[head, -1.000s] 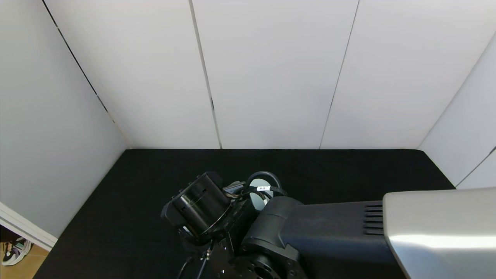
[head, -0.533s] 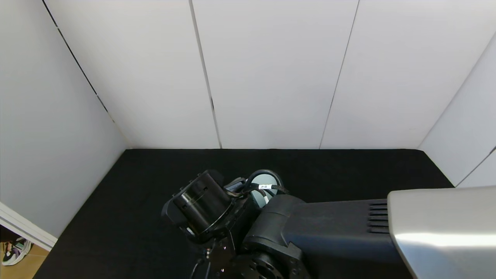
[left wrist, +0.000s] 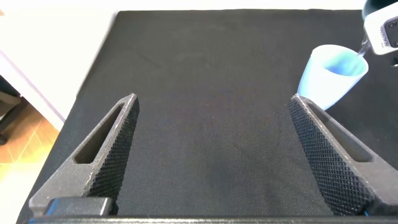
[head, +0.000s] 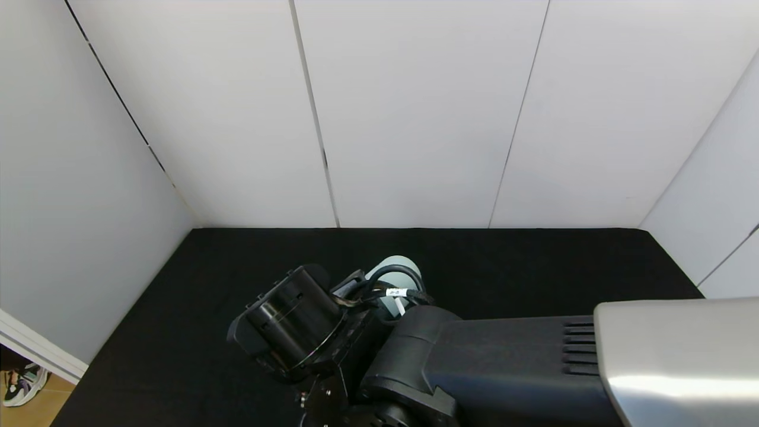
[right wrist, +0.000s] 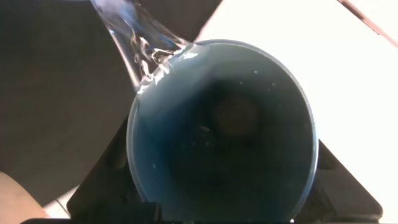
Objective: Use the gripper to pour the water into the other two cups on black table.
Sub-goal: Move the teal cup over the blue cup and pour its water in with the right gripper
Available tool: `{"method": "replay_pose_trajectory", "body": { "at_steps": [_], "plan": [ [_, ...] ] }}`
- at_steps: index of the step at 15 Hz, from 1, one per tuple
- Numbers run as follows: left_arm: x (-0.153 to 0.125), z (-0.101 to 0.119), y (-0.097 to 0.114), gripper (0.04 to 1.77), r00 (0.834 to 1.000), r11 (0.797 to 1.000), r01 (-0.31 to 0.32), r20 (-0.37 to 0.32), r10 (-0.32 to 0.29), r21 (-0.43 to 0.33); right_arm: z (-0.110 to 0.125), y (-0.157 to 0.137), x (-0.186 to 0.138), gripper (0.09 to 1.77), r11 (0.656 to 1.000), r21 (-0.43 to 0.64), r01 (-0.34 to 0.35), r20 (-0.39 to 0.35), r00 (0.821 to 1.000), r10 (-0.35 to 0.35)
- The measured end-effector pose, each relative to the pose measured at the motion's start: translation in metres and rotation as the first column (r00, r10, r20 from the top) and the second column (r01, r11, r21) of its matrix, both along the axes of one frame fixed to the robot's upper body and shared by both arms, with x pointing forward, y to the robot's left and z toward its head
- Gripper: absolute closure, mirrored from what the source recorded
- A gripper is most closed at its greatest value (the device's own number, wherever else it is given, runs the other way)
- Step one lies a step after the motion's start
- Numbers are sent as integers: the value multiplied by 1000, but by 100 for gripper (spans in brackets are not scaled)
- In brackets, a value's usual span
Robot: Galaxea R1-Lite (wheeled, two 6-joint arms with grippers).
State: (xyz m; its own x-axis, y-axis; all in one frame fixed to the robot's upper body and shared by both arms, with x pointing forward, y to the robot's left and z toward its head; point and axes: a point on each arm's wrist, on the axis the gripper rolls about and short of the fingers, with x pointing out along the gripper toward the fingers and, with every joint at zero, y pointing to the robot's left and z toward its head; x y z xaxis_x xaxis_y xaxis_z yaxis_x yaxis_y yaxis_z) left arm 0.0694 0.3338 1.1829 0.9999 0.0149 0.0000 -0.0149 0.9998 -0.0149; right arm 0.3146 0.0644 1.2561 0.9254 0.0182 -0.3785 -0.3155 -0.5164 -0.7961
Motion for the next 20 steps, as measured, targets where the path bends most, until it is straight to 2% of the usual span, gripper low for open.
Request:
{"method": "replay_pose_trajectory", "body": {
  "at_steps": [5, 10, 20],
  "plan": [
    [0, 0, 0, 9, 1000, 1000, 0, 0, 0, 0, -2, 3, -4, 63, 996, -91, 6, 34, 999, -3],
    [0, 0, 0, 9, 1000, 1000, 0, 0, 0, 0, 2, 8, -7, 63, 992, -127, -6, 52, 999, 13],
    [0, 0, 0, 9, 1000, 1000, 0, 0, 0, 0, 7, 13, -10, 63, 995, -104, -5, 67, 998, 12]
  ]
}}
